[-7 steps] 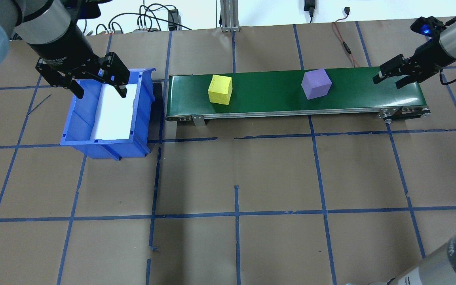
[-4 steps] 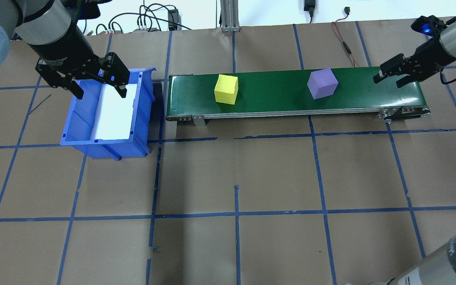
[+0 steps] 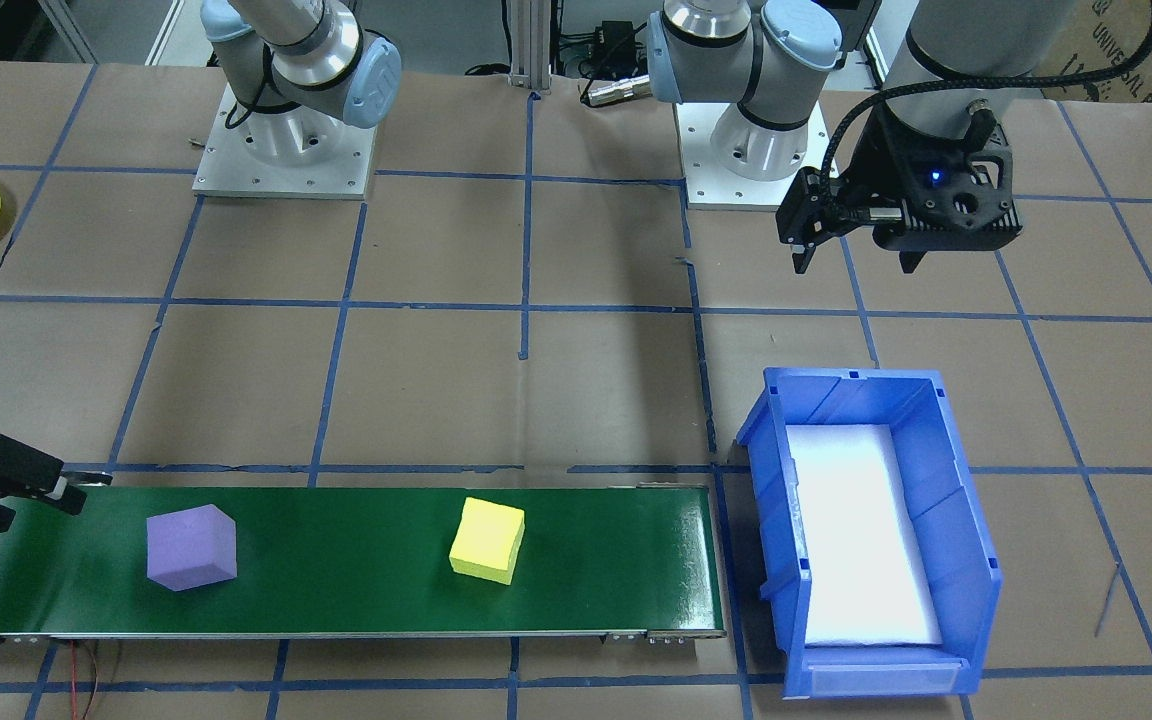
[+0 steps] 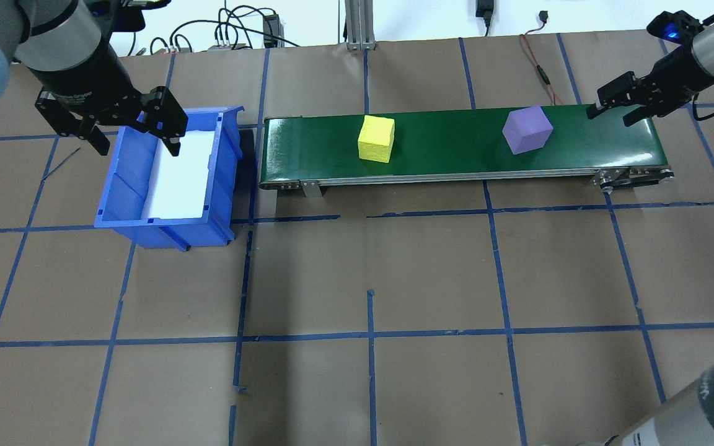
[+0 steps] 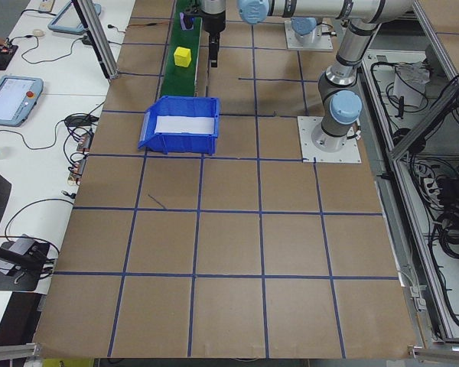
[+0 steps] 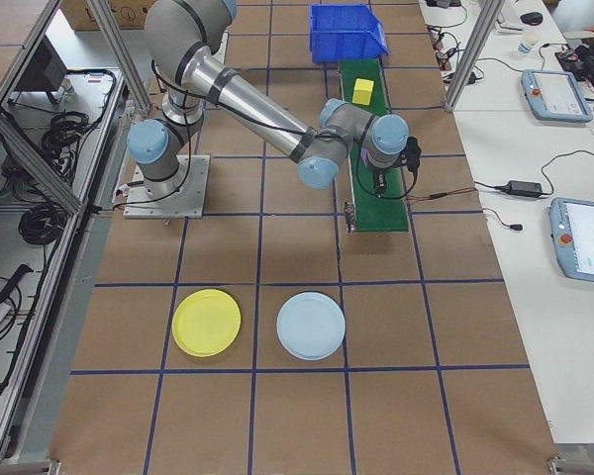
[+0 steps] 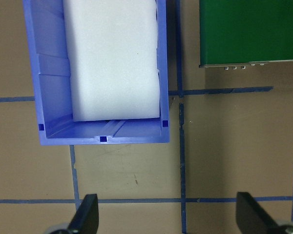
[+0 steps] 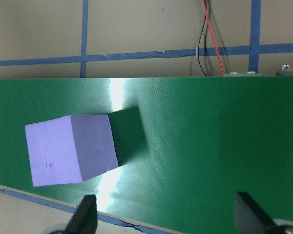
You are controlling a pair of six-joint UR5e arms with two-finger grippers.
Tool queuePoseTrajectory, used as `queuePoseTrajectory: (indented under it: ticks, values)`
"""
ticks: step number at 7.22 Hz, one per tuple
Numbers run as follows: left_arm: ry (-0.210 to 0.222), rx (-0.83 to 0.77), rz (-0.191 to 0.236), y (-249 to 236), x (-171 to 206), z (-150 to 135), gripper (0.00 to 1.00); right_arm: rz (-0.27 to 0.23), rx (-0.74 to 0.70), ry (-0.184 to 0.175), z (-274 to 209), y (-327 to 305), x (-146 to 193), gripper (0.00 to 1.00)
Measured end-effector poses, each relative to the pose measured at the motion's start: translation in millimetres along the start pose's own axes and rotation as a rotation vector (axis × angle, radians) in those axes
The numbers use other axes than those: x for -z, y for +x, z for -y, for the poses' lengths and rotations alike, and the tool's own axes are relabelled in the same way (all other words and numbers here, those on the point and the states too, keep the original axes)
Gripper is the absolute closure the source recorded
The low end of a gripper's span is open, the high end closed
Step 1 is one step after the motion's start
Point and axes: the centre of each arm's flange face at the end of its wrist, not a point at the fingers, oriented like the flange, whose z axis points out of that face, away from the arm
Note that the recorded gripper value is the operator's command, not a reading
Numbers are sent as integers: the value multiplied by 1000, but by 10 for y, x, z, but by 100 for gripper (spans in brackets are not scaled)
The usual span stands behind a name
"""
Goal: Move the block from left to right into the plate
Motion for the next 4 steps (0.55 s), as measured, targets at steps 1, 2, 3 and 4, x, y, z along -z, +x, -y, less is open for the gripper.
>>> queuePoseTrajectory:
  ticks: [1, 2, 3, 4]
  values:
    - [-2, 0, -1, 1, -10, 0, 0, -1, 1, -7, 33, -103, -55, 0]
    - [-4, 1, -1, 2, -23, -1, 0, -2, 9, -20, 73, -256, -145, 0]
    - [-6, 0, -1, 4, -35, -2, 0, -5, 16, -21, 112, -344, -229, 0]
    - [-6, 0, -1, 4, -38, -2, 0, -11, 24, -11, 149, -352, -293, 0]
